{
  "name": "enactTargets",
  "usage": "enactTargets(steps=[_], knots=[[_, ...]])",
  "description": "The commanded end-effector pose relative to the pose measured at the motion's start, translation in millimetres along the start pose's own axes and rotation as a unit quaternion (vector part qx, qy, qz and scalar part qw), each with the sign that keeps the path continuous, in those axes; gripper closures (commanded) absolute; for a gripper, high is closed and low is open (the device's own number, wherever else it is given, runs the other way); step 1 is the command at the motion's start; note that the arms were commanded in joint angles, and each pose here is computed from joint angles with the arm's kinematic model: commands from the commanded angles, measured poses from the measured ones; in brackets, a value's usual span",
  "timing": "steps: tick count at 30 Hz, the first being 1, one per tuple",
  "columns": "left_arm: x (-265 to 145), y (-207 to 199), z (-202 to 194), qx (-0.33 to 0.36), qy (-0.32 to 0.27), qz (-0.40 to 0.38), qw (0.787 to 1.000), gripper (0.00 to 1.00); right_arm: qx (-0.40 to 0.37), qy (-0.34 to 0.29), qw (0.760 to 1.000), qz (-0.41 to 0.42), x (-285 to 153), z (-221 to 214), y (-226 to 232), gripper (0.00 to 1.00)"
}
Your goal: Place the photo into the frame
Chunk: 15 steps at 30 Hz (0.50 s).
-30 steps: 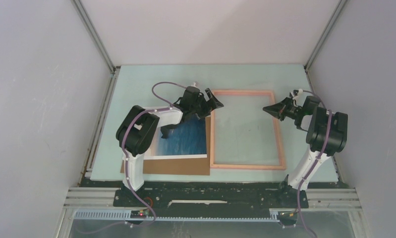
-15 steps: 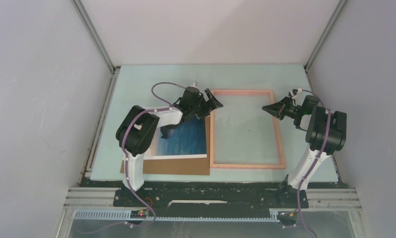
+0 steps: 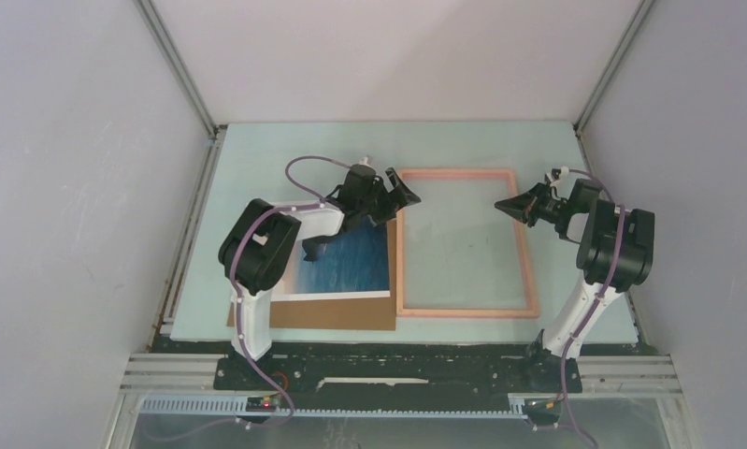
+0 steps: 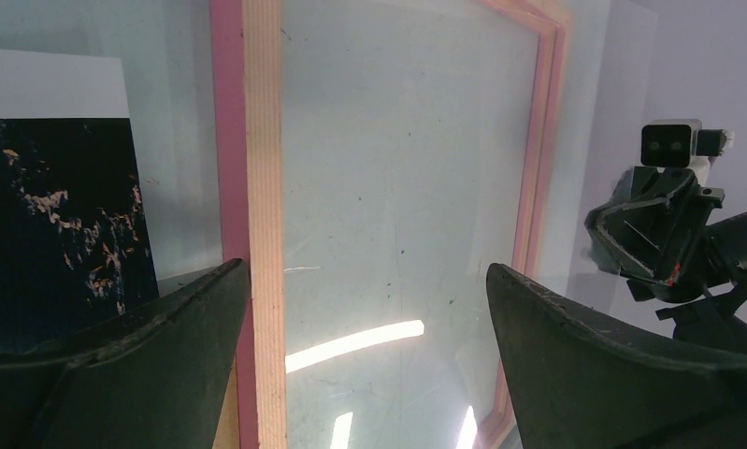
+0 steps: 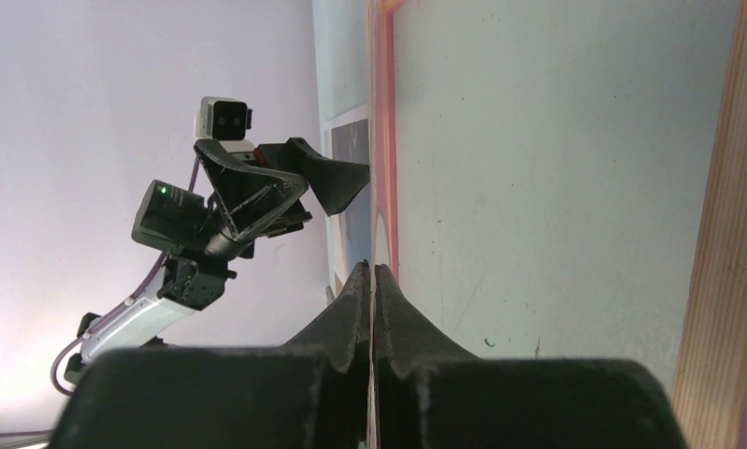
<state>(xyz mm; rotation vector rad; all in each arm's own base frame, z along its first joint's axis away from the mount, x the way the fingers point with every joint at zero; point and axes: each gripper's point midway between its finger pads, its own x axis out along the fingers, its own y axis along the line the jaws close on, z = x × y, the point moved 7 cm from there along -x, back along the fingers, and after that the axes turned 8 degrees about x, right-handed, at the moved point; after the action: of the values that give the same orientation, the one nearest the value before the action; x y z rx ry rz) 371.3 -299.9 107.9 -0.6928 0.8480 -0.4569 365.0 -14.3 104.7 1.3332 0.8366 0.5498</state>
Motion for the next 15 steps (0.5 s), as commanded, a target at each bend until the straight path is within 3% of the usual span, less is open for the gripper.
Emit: enactTargets(steps=[1, 4, 8, 15], knots=[[-11.6, -17.8, 8.2, -0.001, -0.018, -0.032, 0.999, 0.03, -0.031, 0.017, 0.999, 0.014, 4.8, -0.9, 13.4, 1.0], [-11.6, -18.1, 8.8, 0.0, -0.019, -0.033, 0.999, 0.03, -0.031, 0.016, 0.999, 0.013, 4.8, -0.8, 13.5, 0.94], [-11.9, -17.8, 8.4, 0.0, -0.019, -0.032, 0.999, 0.03, -0.033, 0.01, 0.999, 0.005, 3.7, -1.1, 14.6, 0.74], [-11.9, -17.5, 8.2, 0.0, -0.019, -0.032, 0.999, 0.03, -0.038, -0.003, 0.999, -0.026, 0.6, 1.0, 15.3, 0.6]])
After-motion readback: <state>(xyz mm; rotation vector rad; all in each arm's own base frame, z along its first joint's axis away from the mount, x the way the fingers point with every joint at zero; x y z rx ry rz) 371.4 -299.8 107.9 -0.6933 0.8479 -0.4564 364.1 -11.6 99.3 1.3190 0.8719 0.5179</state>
